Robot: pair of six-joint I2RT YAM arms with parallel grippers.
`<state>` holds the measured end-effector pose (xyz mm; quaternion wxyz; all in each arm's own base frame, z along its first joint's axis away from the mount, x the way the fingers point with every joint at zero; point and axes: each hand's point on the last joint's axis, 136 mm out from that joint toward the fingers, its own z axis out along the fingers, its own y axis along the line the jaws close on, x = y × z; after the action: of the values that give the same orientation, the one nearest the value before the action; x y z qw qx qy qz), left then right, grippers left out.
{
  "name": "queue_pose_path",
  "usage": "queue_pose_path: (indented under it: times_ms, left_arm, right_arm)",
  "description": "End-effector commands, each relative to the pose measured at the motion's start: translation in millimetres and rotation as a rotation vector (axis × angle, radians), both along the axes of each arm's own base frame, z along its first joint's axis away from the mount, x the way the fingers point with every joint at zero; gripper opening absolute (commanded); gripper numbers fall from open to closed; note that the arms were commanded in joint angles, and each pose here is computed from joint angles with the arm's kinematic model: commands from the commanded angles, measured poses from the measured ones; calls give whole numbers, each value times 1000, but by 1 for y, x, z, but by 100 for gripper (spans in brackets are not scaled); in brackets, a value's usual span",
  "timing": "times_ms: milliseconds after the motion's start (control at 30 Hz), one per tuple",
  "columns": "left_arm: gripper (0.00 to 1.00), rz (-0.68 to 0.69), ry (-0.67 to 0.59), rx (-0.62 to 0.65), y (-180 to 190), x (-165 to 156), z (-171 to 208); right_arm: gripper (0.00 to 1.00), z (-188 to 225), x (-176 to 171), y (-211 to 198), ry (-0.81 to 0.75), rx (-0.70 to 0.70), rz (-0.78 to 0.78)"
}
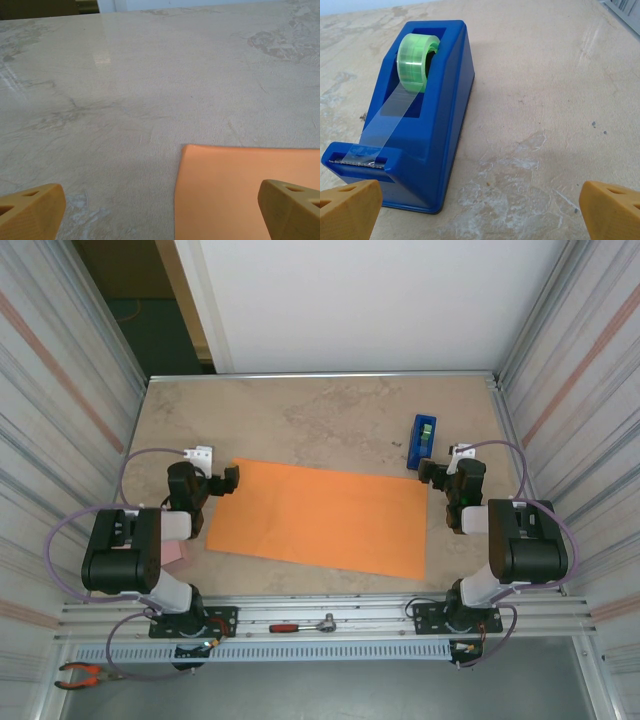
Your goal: Wrap the gift box in paper
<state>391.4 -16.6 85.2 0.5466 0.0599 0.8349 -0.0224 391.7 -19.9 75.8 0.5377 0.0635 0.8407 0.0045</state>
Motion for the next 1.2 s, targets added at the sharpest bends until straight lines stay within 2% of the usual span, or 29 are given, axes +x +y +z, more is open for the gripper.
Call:
queue_pose_path:
  times_ms: [0,133,267,367,433,500,567,667,733,900,1167]
  left_arm:
    - [99,0,-11,-6,-1,5,6]
    - [99,2,-18,-11,0,5,7]
    - [99,89,-21,-13,14,3,20]
    - [99,131,-33,12,19,-1,38]
    - [99,220,-9,-7,29,-9,55]
    - [99,346,40,-65,44,-22,71]
    - [99,444,110,-146,51,-42,82]
    - [99,578,231,-281,55,-82,84]
    - [99,666,316,-354,57,-115,77]
    - [99,819,404,-445,62,-168,52]
    - [99,931,477,-422,71,-184,23]
  right_arm:
    - [99,6,4,0,-16,0,8]
    - [99,5,4,0,-13,5,9]
    - [99,10,4,-3,-25,-6,-17]
    - [99,32,1,-11,-8,-29,-81]
    - [99,57,-2,-14,2,-20,-128]
    - [99,82,-9,-14,7,58,-159]
    - [99,106,-19,-22,-20,177,-263]
    - [99,119,-43,-33,-2,450,-405]
    - [99,128,-47,-21,6,551,-321]
    - [99,139,-61,16,58,579,-159]
    - [99,123,-77,59,180,556,-42]
